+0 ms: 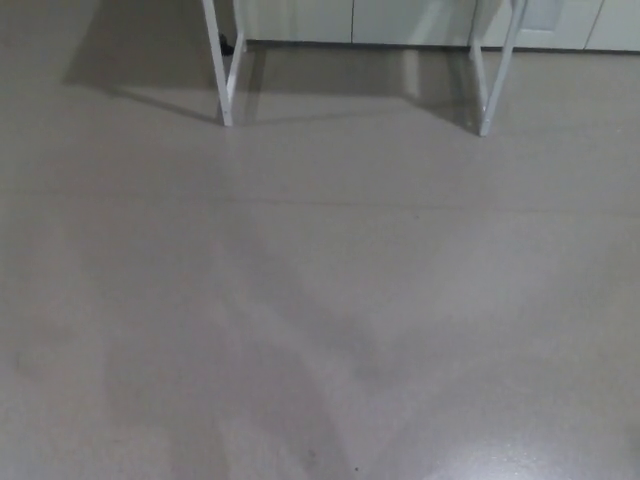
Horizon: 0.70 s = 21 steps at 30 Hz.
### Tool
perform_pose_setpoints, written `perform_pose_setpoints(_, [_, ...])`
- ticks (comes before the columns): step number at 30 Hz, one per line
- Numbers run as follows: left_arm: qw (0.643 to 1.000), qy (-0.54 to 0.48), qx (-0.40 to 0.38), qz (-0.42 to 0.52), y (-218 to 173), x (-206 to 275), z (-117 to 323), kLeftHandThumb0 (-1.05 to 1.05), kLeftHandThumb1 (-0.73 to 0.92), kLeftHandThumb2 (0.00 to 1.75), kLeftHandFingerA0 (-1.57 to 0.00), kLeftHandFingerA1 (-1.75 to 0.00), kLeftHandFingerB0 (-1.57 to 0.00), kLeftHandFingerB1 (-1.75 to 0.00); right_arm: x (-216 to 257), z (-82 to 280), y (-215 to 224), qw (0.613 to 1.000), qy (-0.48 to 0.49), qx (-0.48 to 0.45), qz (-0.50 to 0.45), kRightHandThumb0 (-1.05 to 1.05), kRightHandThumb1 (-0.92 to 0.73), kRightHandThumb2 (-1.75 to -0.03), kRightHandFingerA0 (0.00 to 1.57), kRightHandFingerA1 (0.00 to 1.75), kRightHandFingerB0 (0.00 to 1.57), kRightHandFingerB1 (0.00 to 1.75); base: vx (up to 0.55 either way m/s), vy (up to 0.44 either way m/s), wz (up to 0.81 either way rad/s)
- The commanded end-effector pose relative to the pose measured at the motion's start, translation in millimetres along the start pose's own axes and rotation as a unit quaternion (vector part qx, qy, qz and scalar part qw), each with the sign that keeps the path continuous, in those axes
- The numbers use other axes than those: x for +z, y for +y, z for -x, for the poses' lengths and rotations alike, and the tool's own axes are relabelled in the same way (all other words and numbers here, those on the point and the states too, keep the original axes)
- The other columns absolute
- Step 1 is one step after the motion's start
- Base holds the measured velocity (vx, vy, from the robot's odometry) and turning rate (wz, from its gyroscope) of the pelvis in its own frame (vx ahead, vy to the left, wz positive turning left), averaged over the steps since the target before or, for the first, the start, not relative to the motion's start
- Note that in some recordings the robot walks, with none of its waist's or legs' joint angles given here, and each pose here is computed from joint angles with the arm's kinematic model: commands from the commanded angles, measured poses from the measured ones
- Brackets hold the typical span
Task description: The robot walk towards a table in front and click the button on the base of the boilling pot using its left middle finger
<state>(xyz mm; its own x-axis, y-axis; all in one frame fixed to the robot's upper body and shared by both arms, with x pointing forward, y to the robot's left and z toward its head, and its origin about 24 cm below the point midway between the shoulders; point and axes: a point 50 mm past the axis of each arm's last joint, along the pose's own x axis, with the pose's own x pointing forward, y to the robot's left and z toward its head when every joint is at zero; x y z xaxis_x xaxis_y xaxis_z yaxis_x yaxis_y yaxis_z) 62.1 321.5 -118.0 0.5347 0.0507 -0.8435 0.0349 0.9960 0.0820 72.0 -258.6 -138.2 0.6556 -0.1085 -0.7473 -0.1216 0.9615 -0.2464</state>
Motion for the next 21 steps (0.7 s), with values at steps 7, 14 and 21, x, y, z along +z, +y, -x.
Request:
perform_pose_setpoints(7, [0.998,-0.008,0.019,-0.055,8.3,3.1,1.9,-0.34,0.42,0.63,-0.57,-0.51,-0.39,-0.40,-5.2,3.5,0.1,1.000,0.004,-0.002,0.015,-0.40,-0.44,-0.73,0.50,0.52,0.36,0.47,0.19,0.316,-0.03])
perform_pose_setpoints(14, [0.997,-0.007,0.021,-0.078,8.9,4.1,1.7,-0.37,0.42,0.65,-0.58,-0.51,-0.40,-0.41,-4.1,2.1,-0.7,1.000,0.006,-0.005,0.023,-0.41,-0.44,-0.73,0.50,0.52,0.35,0.47,0.17,-0.125,0.12])
perform_pose_setpoints(21, [0.996,-0.015,0.018,-0.089,7.6,5.2,1.9,-0.37,0.42,0.65,-0.61,-0.52,-0.42,-0.42,-2.9,1.9,-2.7,0.999,0.002,-0.003,0.039,-0.33,-0.56,-0.57,0.58,0.43,0.41,0.37,0.23,-0.216,0.20])
